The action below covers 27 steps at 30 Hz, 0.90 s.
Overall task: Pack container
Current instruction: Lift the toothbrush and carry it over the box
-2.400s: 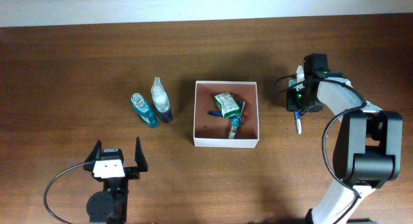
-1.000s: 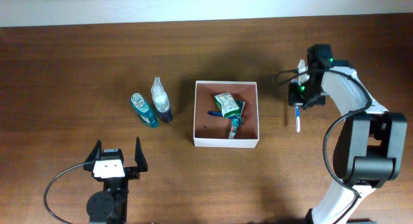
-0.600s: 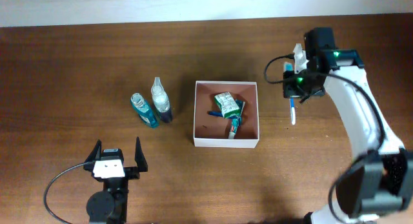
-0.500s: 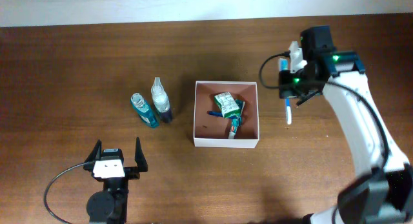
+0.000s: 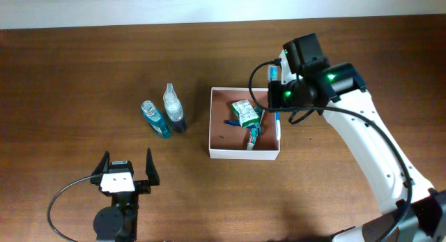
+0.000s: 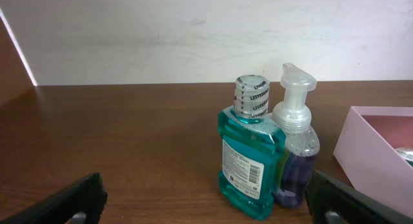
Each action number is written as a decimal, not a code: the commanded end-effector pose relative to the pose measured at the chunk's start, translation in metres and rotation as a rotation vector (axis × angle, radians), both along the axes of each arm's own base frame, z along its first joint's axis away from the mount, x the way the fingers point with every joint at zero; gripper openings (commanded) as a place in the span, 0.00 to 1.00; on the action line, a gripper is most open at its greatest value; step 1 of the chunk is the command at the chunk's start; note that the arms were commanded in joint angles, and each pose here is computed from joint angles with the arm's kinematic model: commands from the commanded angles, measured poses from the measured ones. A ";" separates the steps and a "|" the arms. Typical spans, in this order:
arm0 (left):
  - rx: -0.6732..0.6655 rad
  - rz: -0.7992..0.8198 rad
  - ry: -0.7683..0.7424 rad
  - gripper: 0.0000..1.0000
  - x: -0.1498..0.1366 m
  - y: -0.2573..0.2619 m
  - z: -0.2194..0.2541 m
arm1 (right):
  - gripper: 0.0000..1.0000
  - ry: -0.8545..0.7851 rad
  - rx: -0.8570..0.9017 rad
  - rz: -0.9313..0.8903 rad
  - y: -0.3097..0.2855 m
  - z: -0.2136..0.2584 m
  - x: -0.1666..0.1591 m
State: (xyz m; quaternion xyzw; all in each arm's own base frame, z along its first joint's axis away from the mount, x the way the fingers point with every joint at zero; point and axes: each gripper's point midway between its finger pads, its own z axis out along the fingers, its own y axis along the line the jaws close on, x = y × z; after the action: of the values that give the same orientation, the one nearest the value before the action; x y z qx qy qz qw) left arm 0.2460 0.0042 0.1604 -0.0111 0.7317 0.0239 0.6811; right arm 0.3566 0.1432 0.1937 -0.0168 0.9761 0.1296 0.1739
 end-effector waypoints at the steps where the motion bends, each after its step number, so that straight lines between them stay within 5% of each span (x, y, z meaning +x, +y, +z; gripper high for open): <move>1: 0.019 -0.012 0.003 0.99 0.000 -0.002 -0.002 | 0.04 0.045 0.011 -0.024 0.012 -0.012 -0.003; 27: 0.019 -0.012 0.003 1.00 0.000 -0.002 -0.002 | 0.04 0.143 -0.055 -0.056 0.025 -0.090 -0.007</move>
State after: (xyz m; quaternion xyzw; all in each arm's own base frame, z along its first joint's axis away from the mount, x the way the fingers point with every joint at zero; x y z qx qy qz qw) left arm 0.2460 0.0042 0.1604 -0.0111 0.7317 0.0239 0.6811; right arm 0.3468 0.1665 0.1066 0.0158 0.9893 0.1047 0.1002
